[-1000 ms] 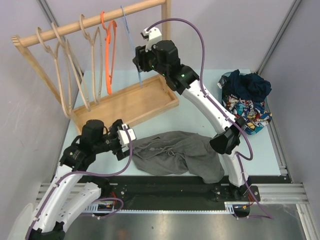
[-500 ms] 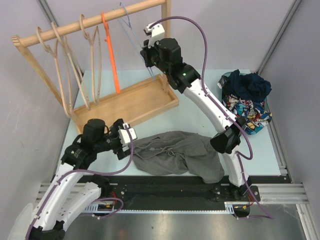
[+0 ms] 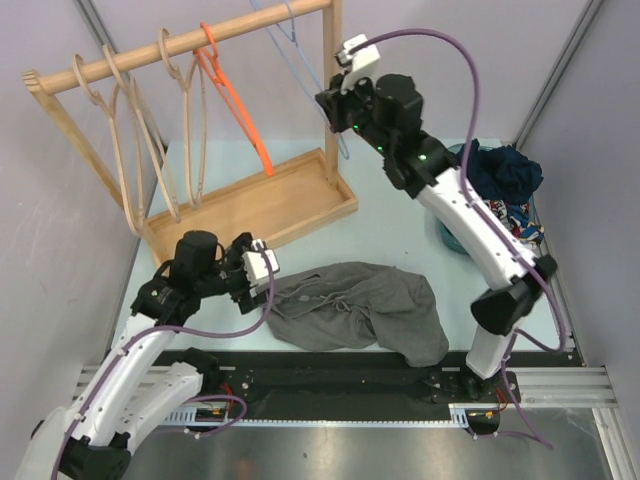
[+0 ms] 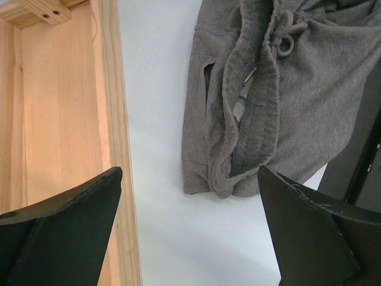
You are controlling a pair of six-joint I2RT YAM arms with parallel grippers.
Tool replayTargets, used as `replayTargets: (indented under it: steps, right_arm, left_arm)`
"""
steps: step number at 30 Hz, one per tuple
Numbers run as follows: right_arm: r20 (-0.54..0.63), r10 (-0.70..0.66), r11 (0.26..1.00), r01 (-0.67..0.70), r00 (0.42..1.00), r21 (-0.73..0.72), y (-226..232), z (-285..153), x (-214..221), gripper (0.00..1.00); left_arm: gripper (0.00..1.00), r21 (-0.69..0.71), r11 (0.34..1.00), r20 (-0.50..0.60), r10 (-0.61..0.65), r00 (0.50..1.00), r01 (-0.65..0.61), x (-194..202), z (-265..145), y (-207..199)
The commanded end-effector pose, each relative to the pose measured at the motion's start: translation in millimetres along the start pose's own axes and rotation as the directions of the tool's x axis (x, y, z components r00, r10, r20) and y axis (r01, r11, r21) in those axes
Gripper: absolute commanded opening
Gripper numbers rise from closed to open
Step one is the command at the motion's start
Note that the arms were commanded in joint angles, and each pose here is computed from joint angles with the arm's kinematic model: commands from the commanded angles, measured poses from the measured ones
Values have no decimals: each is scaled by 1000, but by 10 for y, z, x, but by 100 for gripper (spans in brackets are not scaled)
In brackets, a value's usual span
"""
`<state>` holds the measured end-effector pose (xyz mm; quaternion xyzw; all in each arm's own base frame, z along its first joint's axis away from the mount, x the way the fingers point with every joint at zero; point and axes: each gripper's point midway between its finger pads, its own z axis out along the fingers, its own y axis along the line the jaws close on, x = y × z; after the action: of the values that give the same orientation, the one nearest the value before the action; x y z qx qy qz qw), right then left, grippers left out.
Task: Place the shorts on the hanger
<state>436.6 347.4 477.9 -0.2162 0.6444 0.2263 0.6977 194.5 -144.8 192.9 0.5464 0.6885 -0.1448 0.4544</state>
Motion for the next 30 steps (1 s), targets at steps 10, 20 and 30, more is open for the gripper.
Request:
replayTargets:
  steps: [10,20,30]
  right_arm:
    - [-337,-147,985,106,930,-137,-383,-1595,797,0]
    - [-522,-371,816,2,768,-578,26,-3251,1668,0]
    - [-396,-431,701,24,811,-713,412,-3488,1601,0]
  left_arm:
    - [100,103,993,136,39,990,-53,-300,169,-36]
    - [97,47,983,433,142,890,-179,-885,44,-92]
    - [84,105,955,461,202,864,-279,-950,206,-187]
